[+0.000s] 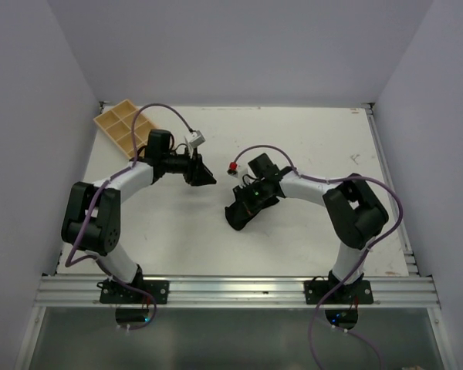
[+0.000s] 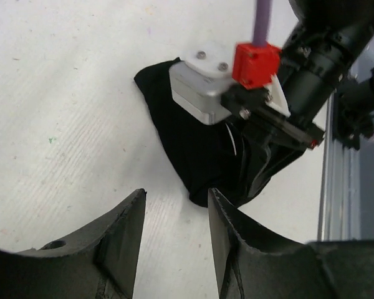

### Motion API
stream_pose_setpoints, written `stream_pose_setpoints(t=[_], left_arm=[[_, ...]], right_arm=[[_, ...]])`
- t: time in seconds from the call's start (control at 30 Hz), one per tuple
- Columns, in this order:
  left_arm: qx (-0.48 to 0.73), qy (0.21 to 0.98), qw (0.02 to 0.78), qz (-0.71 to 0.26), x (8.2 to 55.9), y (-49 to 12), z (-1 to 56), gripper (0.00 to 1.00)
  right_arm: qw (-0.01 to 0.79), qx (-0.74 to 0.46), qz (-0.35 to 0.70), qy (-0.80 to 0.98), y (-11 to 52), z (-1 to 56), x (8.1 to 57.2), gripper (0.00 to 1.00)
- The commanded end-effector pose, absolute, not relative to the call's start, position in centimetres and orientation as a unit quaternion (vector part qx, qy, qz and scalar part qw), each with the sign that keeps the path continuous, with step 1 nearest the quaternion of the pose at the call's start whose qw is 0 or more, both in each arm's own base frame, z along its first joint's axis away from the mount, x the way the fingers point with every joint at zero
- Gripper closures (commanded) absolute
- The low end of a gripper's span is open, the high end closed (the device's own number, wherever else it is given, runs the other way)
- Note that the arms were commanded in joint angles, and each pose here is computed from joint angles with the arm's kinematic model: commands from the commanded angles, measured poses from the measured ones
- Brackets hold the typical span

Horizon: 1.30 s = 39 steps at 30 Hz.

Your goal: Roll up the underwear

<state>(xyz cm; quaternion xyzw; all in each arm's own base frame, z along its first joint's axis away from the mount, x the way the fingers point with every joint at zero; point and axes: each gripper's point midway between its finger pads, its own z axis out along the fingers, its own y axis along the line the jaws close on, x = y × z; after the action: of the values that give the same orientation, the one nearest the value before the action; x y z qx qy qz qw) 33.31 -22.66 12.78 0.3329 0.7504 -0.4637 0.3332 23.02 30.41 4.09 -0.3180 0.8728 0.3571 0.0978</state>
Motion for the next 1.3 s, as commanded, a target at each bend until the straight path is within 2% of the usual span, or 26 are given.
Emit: stream_pose_setpoints(t=[0.0,0.37,0.7,0.9,1.27], left_arm=[[0.447,0.681,0.372,-0.444,32.8,-23.0,13.6,0.51],[0.543,0.615,0.287,-0.494,28.7,-26.2,10.3,0.5],[0.575,0.575,0.277,-0.512,28.3,-28.1,9.8,0.5],[0.581,0.564,0.254,-0.53,26.1,-28.6,9.0,0.5],[0.579,0.568,0.235,-0.536,26.0,-29.1,8.0,0.49]], right_arm=[[0.083,-0.285,0.402,0.866,31.1,4.2,22.8,1.0],[0.054,-0.227,0.428,0.873,29.7,2.5,21.5,1.0],[0.027,-0.2,0.443,0.873,29.3,2.4,22.4,1.0],[0.022,-0.196,0.453,0.87,29.1,2.8,22.8,1.0],[0.016,-0.198,0.448,0.872,29.0,2.8,22.9,1.0]])
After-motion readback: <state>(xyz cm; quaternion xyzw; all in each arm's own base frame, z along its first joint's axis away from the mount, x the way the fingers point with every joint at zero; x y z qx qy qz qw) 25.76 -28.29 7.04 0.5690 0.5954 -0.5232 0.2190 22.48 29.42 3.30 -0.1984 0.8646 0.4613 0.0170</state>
